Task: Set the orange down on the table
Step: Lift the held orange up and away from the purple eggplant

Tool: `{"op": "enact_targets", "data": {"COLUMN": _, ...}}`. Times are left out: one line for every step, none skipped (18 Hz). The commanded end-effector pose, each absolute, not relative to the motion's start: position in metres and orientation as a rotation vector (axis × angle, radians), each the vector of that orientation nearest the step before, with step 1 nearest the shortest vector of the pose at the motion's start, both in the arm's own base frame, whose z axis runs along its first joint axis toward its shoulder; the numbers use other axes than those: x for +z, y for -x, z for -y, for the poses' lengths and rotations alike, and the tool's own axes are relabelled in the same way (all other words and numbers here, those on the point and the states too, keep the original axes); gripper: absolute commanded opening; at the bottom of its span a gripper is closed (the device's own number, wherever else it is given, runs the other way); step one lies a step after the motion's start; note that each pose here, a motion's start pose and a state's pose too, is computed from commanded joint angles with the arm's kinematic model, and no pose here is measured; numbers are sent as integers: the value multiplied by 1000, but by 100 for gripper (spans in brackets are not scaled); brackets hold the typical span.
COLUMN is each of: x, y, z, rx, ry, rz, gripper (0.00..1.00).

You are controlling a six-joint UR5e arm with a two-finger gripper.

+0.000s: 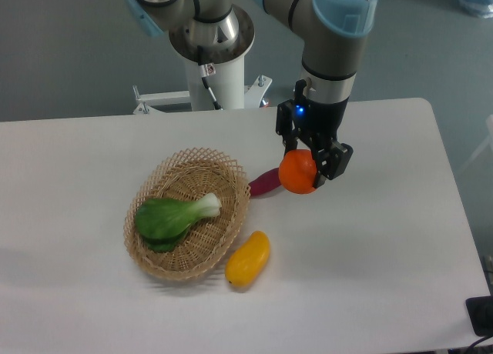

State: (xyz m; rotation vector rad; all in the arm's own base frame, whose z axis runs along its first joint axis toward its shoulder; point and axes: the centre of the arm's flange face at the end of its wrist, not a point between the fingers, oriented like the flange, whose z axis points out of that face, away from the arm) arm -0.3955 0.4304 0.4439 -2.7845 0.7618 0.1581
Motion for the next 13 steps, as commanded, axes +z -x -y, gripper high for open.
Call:
{"op": "enact_targets", "data": {"x": 442, "y": 395, "z": -430, "rx": 154, "ry": 2786, "rz": -762, "gripper": 57}}
{"op": "enact_targets", "data": {"x": 442, "y": 395, "z": -430, "rx": 154, "ry": 2786, "rz": -762, "gripper": 57}}
{"op": "enact_targets", "data": {"x": 441, "y": 396, "z": -430, "rx": 152, "ry": 2787, "rz": -759, "gripper": 57}}
{"op": "enact_targets", "data": {"x": 442, "y": 396, "z": -430, "rx": 152, "ry": 2787, "rz": -759, "gripper": 57}}
{"op": "enact_targets", "data": {"x": 441, "y": 396, "z": -430, "rx": 153, "ry": 2788, "rz": -760, "gripper": 57}}
{"op": "enact_targets", "data": {"x": 443, "y": 397, "z": -429, "rx": 155, "ry": 2788, "rz": -758, "gripper": 57}}
{"op": "enact_targets", "data": {"x": 444, "y": 398, "z": -429, "rx": 163, "ry": 2788, "rz": -758, "gripper": 57}}
{"op": "enact_targets", "data": {"x": 448, "y": 401, "z": -428, "rx": 175, "ry": 2789, "rz": -755, "gripper": 57}}
{"op": "enact_targets", "data": {"x": 457, "y": 407, "z": -425, "rx": 205, "ry": 2781, "rz": -764, "gripper": 57}}
{"op": "enact_targets", "data": {"x": 458, "y": 409, "z": -423, "rx": 210, "ry": 2779, "rz": -779, "gripper": 57}}
{"op": "enact_targets", "data": {"x": 459, "y": 412, "z": -421, "rx": 217, "ry": 2779, "rz": -784, "gripper": 57}}
{"op": "enact_targets", "data": {"x": 458, "y": 415, "z": -419, "rx": 218, "ry": 2782, "rz": -785, "gripper": 57}}
{"op": "enact_targets", "data": {"x": 457, "y": 418, "z": -416, "rx": 226, "ry": 2783, "rz": -809, "gripper": 57}}
